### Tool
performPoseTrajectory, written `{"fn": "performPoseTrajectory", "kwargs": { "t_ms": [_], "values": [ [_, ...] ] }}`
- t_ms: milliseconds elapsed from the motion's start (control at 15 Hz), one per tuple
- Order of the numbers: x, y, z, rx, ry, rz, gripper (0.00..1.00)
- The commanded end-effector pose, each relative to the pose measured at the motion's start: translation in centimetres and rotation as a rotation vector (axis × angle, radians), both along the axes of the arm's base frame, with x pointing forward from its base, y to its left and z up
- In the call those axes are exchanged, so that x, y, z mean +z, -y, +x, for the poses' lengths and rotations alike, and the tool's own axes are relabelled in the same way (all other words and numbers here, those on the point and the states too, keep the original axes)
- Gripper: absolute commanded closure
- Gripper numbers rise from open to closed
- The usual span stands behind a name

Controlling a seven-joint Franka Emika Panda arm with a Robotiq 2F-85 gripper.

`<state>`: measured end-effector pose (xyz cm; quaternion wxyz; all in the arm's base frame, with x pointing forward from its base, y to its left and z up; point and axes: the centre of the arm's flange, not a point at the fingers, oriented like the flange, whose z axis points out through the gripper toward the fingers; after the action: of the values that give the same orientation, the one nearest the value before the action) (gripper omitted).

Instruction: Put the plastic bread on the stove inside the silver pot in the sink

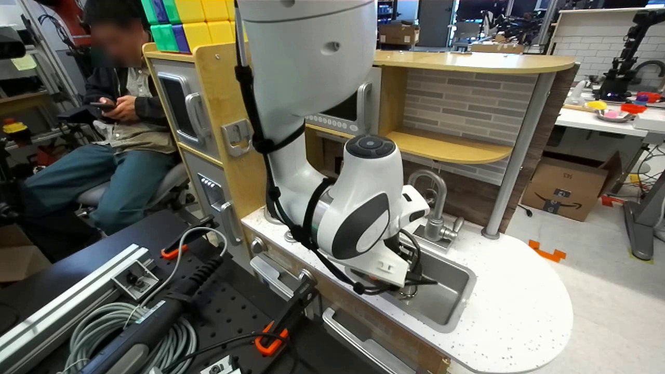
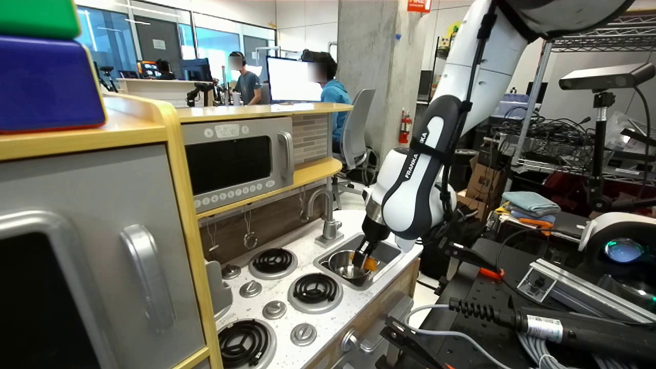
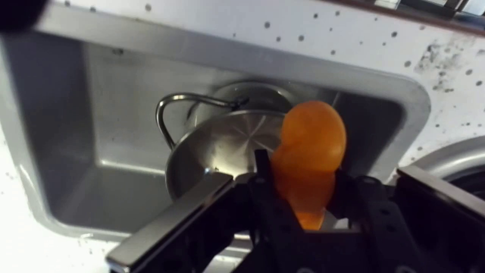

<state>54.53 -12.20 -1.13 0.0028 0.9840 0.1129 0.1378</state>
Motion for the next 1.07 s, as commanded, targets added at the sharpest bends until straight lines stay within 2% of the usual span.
{"fn": "performPoseTrajectory", "kwargs": {
  "t_ms": [0,533,1000],
  "values": [
    [-3.0,0.9,0.2,-0.149,0.044,0.051,0.93],
    [-0.5,0.2,1.7,-0.296,0.22,0.136,0.93],
    [-0.9,0.8,3.6,-0.347,0.246,0.108,0.93]
  ]
}}
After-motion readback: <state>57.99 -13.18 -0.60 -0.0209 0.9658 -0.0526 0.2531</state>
